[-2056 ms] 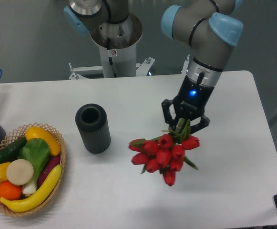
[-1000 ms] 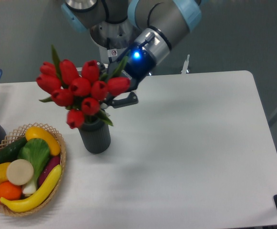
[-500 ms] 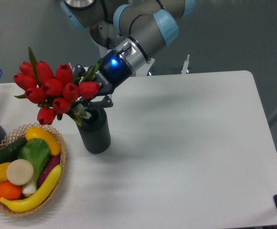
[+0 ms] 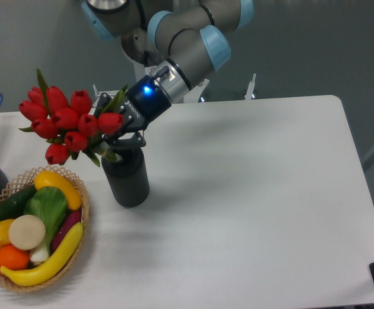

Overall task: Insert the flowers into the vase
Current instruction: 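Push the tulip stems deeper into the vase and straighten the bunch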

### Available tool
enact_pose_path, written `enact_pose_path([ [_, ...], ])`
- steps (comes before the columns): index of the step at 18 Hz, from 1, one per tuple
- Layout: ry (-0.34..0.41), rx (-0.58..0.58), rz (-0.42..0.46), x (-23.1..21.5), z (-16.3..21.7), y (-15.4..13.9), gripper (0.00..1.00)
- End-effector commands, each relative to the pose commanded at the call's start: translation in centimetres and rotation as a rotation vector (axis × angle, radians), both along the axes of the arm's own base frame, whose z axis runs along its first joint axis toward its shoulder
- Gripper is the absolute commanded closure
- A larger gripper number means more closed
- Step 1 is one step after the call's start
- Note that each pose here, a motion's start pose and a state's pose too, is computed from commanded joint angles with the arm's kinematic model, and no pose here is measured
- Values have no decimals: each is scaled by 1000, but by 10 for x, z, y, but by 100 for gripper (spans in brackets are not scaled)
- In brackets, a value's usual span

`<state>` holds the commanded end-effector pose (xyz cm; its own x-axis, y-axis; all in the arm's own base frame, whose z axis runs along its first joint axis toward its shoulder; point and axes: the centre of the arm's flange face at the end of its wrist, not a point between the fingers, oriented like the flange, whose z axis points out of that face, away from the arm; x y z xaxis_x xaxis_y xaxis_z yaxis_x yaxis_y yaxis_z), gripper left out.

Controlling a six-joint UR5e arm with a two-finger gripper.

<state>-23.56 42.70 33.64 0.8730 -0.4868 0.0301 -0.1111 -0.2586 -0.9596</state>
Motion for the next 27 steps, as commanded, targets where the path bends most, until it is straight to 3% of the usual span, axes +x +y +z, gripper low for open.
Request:
enact_pose_path([
  [6,21,-3,27,-12,-18,-15,95],
  [14,37,-5,60,-20,-40,-36,82],
  [23,31,-43,87,-21,-52,-47,47],
  [27,29,-45,97,-24,-52,-50,26],
])
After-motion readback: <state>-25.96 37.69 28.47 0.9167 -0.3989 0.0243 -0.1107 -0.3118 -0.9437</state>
